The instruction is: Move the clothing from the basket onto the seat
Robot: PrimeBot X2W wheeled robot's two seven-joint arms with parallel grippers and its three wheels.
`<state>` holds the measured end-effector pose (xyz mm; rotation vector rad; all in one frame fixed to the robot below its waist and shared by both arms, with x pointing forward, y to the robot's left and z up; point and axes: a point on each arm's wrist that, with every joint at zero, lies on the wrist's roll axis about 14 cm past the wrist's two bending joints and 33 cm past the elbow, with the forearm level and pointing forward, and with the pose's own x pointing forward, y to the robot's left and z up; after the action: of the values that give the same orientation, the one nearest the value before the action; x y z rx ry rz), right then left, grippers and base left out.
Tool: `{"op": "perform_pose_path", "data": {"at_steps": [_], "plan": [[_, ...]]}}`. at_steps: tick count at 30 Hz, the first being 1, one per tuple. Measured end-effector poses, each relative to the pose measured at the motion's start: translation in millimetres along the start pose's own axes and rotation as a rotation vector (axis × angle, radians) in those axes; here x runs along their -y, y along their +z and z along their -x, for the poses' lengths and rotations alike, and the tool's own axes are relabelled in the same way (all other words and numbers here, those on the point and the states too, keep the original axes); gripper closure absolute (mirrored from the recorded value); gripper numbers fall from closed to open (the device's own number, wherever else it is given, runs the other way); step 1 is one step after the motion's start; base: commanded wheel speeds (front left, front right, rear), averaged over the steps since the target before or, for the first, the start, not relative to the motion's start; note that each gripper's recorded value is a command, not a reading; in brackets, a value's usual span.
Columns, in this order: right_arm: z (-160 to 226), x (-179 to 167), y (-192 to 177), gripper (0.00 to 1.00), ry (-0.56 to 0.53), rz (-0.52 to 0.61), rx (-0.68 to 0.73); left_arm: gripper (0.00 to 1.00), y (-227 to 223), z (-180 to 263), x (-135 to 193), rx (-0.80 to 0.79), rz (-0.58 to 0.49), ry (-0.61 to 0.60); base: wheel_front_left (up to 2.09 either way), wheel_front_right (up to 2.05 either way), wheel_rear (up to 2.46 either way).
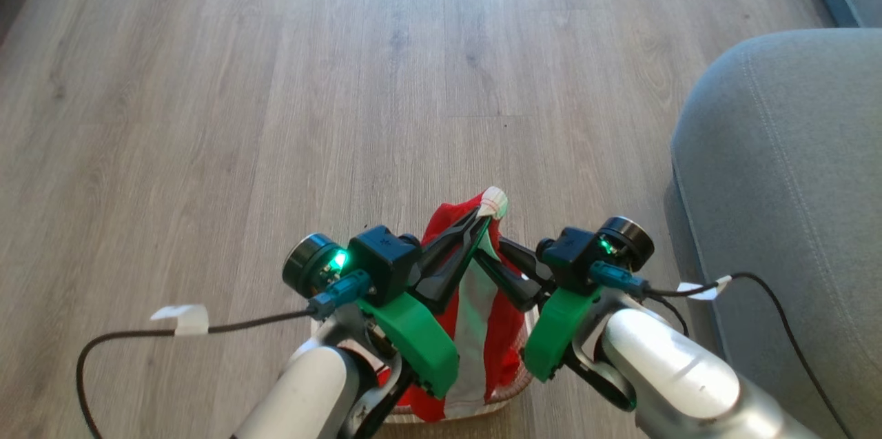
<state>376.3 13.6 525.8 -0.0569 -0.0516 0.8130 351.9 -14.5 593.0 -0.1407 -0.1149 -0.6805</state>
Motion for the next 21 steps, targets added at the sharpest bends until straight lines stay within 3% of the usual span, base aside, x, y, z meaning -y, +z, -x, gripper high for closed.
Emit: {"op": "perform_pose_path", "data": {"at_steps": [2, 3, 5, 17, 21], "plan": [[3, 1, -2, 1.0, -0.008, -0.009, -0.004, 0.74, -1, 0, 0, -0.004, 0.0, 0.0, 0.0, 0.0, 0.0], [4, 2, -2, 1.0, -0.012, -0.014, -0.004, 0.55, -2, -1, -1, -0.007, -0.001, 0.004, 0.0, 0.0, 0.0], [7, 5, -2, 1.0, -0.022, -0.012, -0.006, 0.02, -5, -1, -2, -0.015, 0.002, 0.01, 0.0, 0.0, 0.0], [36, 53, 0, 1.0, -0.166, 0.0, -0.003, 0.0, -30, -3, -5, -0.034, 0.008, 0.022, 0.0, 0.0, 0.0], [63, 87, 5, 1.0, -0.278, 0.022, 0.005, 0.0, -47, -11, 9, -0.045, 0.024, -0.029, 0.0, 0.0, 0.0]]}}
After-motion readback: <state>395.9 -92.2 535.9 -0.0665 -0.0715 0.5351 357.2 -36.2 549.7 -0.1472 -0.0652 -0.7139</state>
